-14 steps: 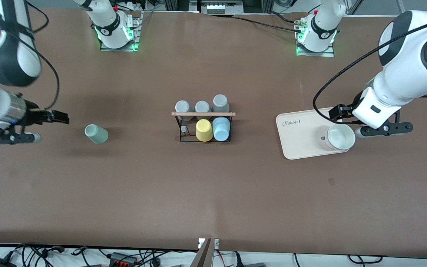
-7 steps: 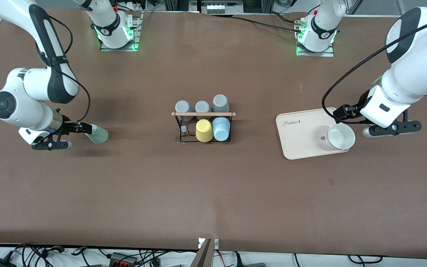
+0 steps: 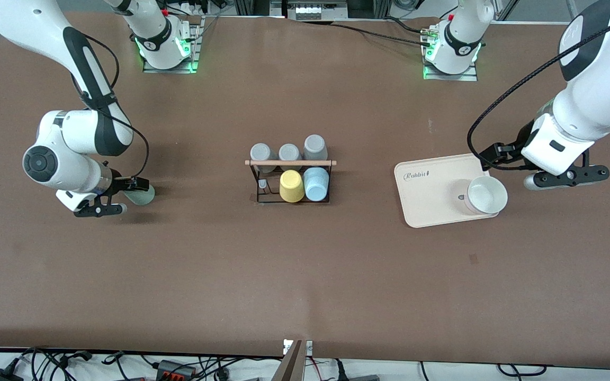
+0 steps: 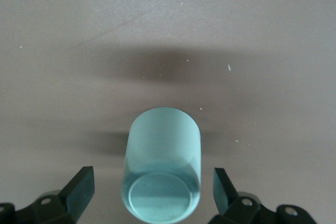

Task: Hang scattered cups on rack with three cups
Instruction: 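Reach the right gripper down to the pale green cup, then grasp the pale green cup with the right gripper and lift it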

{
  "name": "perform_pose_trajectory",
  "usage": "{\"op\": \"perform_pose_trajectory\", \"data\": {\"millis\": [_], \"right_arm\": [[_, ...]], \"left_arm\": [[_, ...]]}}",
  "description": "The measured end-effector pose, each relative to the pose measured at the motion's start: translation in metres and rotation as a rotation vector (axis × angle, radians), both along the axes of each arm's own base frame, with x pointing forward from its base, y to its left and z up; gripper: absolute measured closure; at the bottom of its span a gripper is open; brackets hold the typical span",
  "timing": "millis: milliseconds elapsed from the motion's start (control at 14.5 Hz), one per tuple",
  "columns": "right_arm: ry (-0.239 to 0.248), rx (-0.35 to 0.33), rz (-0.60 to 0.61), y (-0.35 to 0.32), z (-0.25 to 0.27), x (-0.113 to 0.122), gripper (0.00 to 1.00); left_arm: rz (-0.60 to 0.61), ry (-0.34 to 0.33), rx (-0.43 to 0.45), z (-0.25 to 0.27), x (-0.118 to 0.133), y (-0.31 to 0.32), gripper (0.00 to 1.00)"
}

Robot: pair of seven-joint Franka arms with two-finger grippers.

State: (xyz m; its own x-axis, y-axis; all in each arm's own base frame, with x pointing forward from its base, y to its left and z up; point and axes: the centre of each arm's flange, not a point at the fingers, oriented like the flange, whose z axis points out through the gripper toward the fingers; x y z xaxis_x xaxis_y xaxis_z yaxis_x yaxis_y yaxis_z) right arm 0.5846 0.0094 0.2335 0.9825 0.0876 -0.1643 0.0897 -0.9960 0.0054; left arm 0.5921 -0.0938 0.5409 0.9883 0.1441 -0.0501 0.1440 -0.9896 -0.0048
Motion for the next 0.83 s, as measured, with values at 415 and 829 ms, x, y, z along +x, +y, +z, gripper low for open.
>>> {"op": "perform_pose_trajectory", "data": {"millis": [415,829], "right_arm": [[0.017,-0.003,-0.001,-0.001,-0.018,-0.002,0.0],[-0.008,-0.002,-0.002,-0.002,-0.007,0.006,0.33]], "left_arm": [[0.002,0.0,-0.005,0.0,0.0,0.0,0.0],[0.002,0.0,-0.005,0.0,0.0,0.0,0.0]]}}
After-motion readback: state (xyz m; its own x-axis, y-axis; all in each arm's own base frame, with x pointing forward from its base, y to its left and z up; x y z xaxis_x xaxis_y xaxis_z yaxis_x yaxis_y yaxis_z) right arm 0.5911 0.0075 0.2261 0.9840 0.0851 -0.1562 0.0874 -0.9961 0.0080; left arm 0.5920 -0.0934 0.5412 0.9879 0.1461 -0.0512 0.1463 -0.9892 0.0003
